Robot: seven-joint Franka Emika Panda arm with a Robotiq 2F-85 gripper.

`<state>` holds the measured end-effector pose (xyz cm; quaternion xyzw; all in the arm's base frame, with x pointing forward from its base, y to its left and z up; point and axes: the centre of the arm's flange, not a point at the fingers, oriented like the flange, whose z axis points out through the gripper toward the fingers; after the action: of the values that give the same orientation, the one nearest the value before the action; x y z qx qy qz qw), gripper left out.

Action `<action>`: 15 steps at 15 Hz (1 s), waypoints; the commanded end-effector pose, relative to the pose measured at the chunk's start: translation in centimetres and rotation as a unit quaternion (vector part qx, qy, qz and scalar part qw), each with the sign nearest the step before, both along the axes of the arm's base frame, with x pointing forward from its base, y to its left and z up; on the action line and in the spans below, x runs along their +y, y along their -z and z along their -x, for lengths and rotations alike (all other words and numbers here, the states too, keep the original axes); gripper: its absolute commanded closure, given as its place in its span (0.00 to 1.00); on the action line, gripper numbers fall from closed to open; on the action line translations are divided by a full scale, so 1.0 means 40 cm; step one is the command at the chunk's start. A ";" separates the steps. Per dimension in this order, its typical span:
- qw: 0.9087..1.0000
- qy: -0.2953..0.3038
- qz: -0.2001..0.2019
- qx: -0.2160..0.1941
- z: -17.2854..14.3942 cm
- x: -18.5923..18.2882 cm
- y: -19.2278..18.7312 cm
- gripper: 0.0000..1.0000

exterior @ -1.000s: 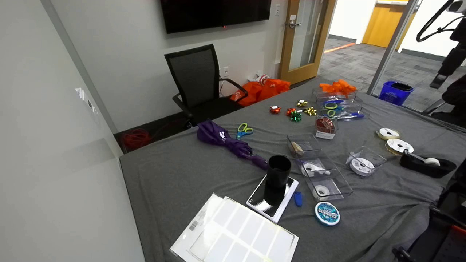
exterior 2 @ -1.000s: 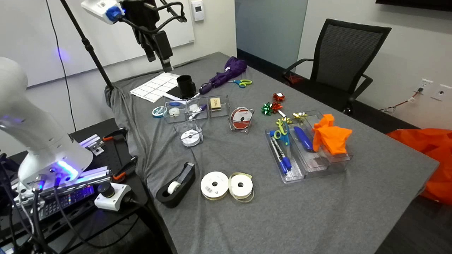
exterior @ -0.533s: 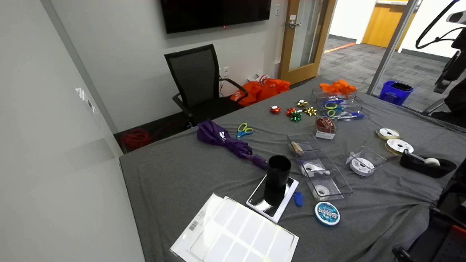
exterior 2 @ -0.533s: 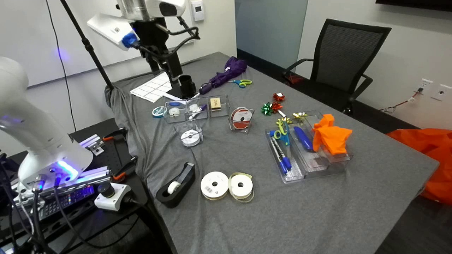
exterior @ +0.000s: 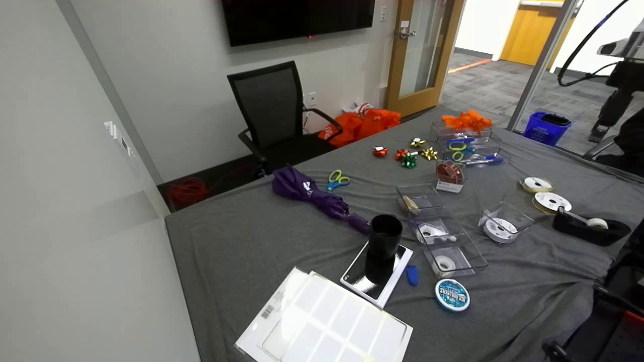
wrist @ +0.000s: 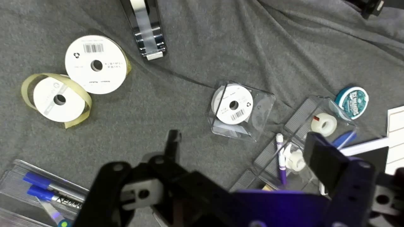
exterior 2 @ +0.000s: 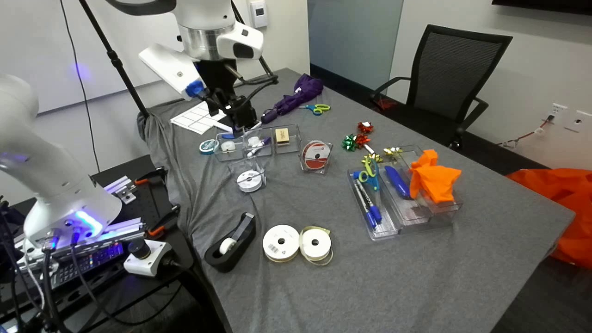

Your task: Remove the white decorating ribbon from the stationary holder and put it on the table

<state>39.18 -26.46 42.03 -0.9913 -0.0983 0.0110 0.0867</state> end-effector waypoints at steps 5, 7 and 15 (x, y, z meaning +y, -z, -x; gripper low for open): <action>0.995 -0.059 0.064 0.050 0.052 -0.137 0.062 0.00; 0.994 -0.065 0.081 0.039 0.054 -0.151 0.062 0.00; 0.996 -0.043 0.074 0.031 0.007 -0.111 0.083 0.00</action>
<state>37.17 -31.61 39.90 -0.9871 -0.1464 0.0617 0.0198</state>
